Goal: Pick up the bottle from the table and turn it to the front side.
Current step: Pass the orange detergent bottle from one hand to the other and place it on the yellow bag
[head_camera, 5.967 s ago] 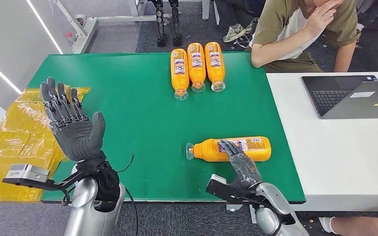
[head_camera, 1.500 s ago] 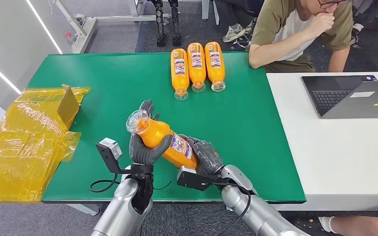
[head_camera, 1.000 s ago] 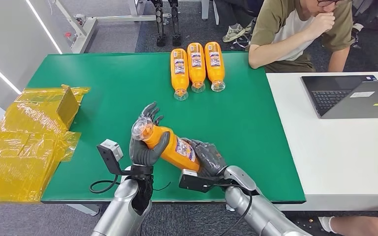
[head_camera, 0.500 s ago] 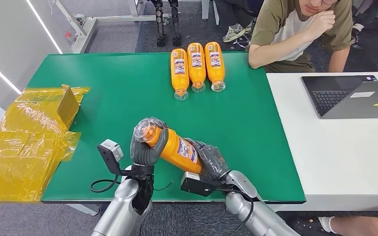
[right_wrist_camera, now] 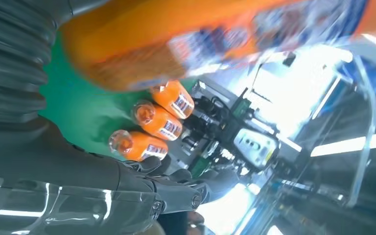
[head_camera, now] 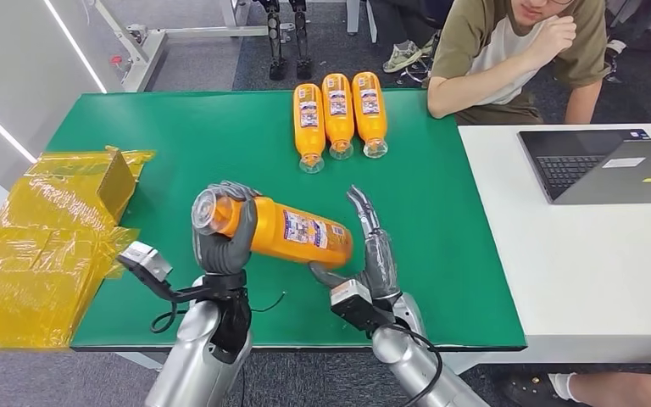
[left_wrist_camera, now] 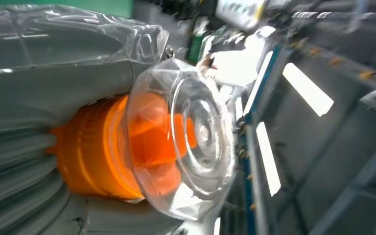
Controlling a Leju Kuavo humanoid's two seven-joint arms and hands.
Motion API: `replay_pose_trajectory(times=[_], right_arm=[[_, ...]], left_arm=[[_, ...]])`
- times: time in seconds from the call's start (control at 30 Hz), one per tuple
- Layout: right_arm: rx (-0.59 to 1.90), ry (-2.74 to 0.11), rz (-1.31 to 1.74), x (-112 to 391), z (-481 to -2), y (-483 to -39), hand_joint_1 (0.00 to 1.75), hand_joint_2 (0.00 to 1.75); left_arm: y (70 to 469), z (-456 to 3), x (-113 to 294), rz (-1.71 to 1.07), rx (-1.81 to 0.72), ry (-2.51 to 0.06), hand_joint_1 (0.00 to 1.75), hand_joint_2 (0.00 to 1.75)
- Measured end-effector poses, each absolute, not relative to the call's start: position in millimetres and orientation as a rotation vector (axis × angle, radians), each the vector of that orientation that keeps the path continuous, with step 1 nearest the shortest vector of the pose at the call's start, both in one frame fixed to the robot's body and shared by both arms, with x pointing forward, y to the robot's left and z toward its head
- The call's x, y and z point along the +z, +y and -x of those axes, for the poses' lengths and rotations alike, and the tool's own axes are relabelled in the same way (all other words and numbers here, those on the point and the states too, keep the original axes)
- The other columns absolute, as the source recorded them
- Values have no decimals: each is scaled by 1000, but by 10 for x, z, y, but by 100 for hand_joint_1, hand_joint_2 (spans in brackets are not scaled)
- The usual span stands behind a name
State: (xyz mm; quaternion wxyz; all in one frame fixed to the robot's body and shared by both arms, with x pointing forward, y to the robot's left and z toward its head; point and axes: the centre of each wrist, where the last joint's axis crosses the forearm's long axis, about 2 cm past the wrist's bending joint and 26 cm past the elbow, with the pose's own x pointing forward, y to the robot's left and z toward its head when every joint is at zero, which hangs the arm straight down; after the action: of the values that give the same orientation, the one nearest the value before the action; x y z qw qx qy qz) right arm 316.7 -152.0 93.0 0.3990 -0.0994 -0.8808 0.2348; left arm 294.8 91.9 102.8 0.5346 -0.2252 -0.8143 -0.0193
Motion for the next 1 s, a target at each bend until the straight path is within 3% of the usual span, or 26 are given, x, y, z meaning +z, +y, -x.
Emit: replay_pose_trajectory(times=[0.27, 0.47, 0.63, 0.8, 1.0], right_arm=[[434, -2266, 236, 847, -2671, -1393, 0, 175], [331, -2309, 195, 947, -2329, -1305, 0, 175], [275, -2323, 182, 1019, -2280, -1298, 0, 175], [108, -2399, 140, 1335, -2213, -1279, 0, 175], [30, -2442, 117, 1513, -2185, -1228, 0, 175]], left_arm=[[1432, -3080, 1378, -181, -165, -2199, 175, 175], [2012, -3436, 1332, -710, -394, -2216, 175, 175], [2259, -3514, 1243, -843, -537, -2175, 175, 175], [3123, -3693, 1167, -1308, -1008, -1856, 175, 175], [3373, -3905, 1149, -1425, -1137, -1576, 175, 175]])
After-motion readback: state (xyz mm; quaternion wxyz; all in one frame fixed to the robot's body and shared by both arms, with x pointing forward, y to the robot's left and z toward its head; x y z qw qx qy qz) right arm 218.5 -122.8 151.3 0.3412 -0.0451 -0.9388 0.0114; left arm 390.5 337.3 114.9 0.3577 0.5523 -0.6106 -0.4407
